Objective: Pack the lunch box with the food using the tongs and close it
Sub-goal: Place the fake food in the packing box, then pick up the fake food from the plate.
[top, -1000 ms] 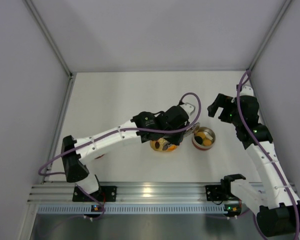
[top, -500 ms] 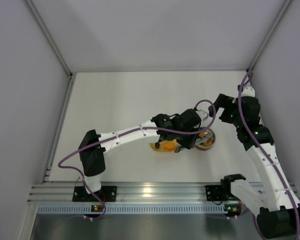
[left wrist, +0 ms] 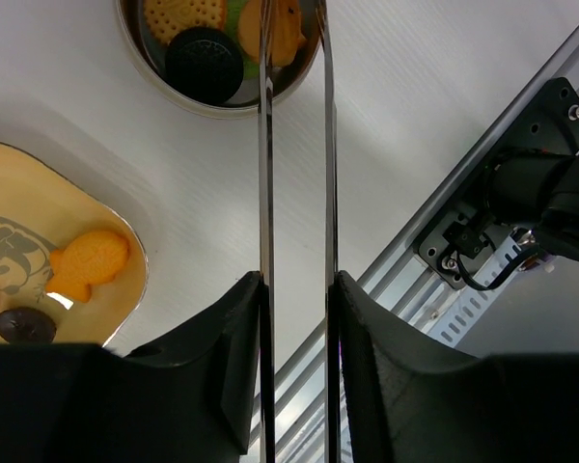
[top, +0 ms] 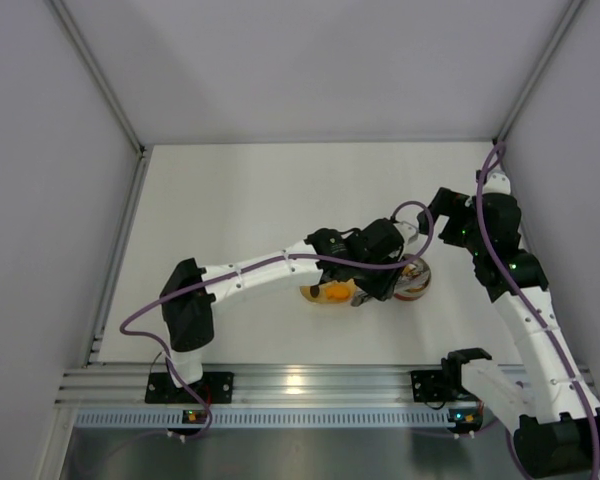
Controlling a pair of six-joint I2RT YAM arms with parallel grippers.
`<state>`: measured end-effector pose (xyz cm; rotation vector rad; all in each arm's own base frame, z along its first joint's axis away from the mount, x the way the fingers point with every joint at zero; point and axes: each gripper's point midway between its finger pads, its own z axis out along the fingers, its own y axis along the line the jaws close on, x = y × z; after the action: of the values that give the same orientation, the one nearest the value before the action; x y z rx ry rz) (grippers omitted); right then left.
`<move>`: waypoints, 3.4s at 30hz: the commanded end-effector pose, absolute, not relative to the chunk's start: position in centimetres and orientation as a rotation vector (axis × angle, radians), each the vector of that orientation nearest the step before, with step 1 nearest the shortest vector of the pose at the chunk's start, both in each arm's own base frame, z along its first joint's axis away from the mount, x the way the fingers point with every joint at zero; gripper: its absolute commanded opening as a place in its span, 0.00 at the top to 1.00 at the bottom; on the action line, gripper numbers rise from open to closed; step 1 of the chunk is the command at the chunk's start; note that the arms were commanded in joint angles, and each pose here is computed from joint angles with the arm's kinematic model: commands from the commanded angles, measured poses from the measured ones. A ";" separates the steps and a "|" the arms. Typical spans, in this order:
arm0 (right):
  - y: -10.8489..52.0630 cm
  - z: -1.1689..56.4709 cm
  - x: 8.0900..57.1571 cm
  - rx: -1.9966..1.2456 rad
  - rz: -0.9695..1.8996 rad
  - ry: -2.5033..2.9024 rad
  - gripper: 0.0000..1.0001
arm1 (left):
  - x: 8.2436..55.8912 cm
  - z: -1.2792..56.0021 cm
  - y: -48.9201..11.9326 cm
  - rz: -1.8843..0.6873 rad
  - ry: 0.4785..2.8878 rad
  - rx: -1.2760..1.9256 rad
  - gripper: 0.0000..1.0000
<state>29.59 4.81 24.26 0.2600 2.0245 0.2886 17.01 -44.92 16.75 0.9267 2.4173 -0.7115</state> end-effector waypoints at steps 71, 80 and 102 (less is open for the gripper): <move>5.5 24.6 30.1 0.242 0.336 2.006 0.01 | 14.1 15.1 -25.4 -0.169 2.615 0.645 0.51; 5.5 24.5 30.1 0.244 0.330 2.007 0.01 | 14.3 14.6 -26.0 -0.167 2.616 0.665 0.51; 5.3 24.5 30.0 0.240 0.322 2.005 0.01 | 15.3 15.7 -26.8 -0.161 2.575 0.667 0.63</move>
<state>29.48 5.33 23.52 0.2472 2.0456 0.3175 14.12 -25.74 13.68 0.6856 2.6430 -0.1173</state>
